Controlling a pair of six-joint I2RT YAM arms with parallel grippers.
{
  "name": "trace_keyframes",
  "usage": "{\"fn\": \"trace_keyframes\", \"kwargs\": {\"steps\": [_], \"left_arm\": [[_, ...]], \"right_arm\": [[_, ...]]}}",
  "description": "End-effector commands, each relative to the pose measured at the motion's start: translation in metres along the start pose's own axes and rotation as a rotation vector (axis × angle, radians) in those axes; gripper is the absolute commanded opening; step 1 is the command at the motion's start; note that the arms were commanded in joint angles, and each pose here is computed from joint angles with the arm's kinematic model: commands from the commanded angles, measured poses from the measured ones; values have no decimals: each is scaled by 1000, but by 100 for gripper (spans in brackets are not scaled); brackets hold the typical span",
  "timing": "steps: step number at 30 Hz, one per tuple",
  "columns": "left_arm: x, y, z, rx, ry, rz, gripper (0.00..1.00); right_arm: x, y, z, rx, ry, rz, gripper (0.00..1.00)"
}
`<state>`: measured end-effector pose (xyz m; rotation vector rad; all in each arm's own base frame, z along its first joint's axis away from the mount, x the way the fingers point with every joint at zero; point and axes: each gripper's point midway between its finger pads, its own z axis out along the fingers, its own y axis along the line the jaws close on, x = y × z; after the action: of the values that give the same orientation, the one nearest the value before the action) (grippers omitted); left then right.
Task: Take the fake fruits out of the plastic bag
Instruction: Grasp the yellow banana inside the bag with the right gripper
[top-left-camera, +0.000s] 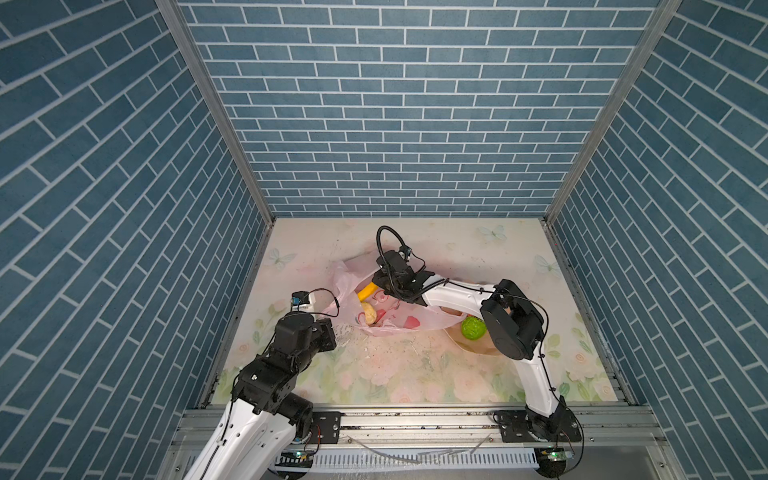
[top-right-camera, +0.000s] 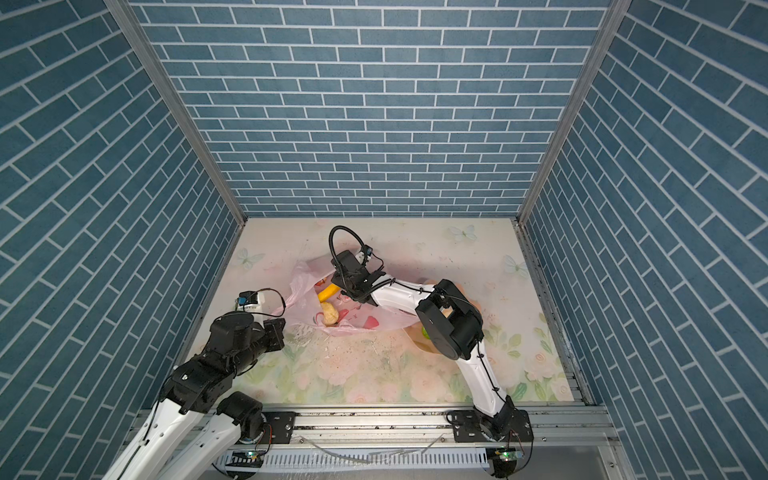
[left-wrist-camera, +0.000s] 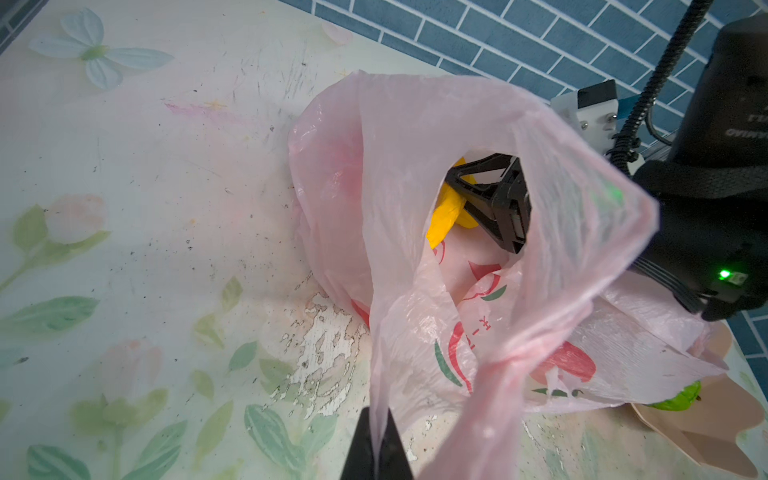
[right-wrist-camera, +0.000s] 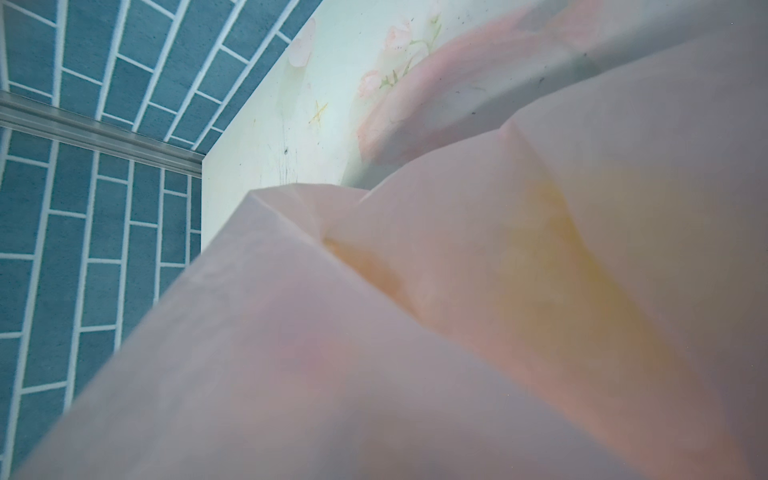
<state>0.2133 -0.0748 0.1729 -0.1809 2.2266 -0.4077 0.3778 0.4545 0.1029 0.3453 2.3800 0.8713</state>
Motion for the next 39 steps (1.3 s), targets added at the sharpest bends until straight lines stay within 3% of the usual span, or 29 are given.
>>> {"fn": "trace_keyframes", "kwargs": {"steps": [1, 14, 26, 39], "left_arm": [[-14, -1, -6, -15, -36, 27, 6], [-20, 3, -10, -45, -56, 48, 6], [-18, 9, -14, -71, -54, 40, 6], [-25, 6, -12, -72, -72, 35, 6]], "right_arm": [[-5, 2, -15, -12, 13, -27, 7], [9, 4, -19, -48, 136, -69, 7], [-16, -11, -31, -56, 173, -72, 7], [-3, 2, -55, -121, 354, -148, 7]]}}
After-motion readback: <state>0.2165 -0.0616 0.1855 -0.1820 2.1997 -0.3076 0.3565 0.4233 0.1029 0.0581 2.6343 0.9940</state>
